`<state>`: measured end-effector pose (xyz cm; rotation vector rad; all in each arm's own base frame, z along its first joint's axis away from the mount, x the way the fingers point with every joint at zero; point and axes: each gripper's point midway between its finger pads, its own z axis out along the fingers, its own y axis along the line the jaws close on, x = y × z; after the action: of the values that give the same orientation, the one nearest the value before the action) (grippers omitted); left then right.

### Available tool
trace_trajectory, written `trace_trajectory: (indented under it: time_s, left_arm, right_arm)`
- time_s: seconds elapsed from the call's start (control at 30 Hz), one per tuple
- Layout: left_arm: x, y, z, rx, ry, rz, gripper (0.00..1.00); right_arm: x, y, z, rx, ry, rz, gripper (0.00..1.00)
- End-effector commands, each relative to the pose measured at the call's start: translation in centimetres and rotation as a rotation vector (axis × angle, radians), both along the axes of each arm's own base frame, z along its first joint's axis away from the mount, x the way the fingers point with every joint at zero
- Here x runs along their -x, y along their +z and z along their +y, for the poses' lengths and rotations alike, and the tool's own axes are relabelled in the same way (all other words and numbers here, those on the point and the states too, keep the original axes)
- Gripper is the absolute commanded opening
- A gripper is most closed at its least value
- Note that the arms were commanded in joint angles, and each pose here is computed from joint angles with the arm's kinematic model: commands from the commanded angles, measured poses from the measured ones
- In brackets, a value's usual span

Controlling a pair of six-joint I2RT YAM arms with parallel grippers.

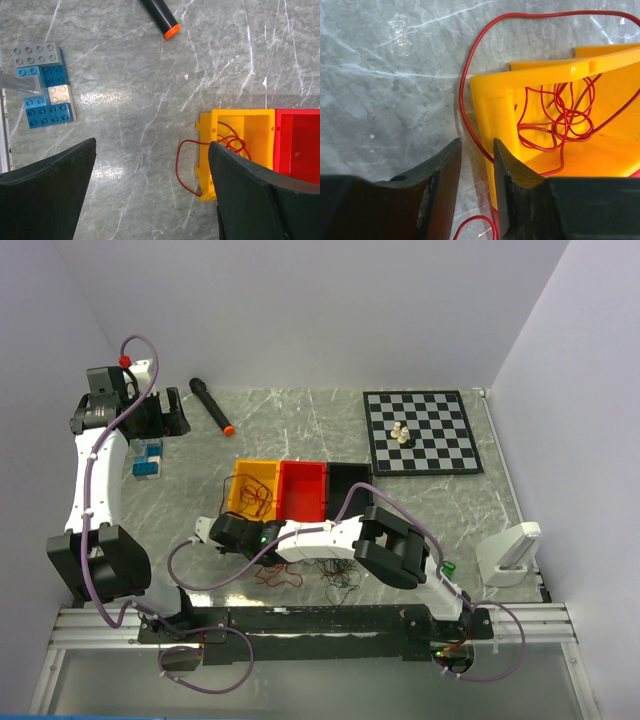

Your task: Untangle the cables

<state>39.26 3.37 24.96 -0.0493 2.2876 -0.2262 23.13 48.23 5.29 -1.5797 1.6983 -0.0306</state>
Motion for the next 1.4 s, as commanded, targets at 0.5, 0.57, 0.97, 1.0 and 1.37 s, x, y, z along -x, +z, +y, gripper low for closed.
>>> trace_trajectory:
  time_s: [0.5, 0.57, 0.97, 1.0, 1.37]
  left_arm:
    - [-0.6, 0.7, 0.3, -0.005, 0.001, -0.039, 0.98]
    - [-0.5, 0.6, 0.4, -0.008, 0.002, -0.039, 0.99]
    - [-0.2, 0.4, 0.7, -0.025, 0.001, -0.043, 0.99]
    - [-0.2, 0.3, 0.7, -0.029, 0.002, -0.043, 0.99]
    - [-0.8, -0.5, 0.3, 0.073, 0.000, -0.002, 0.97]
  right_arm:
    - [-2.0, 6.5, -0.5, -0.253, -0.124, -0.029, 0.00]
    - [-2.3, 8.1, -0.7, -0.321, -0.144, -0.008, 0.00]
    - [-3.6, 12.5, -1.3, -0.453, -0.159, 0.072, 0.02]
    - [-3.3, 11.9, -1.2, -0.421, -0.141, 0.089, 0.14]
    - [-10.5, 14.1, 1.5, -0.550, -0.412, 0.048, 0.66]
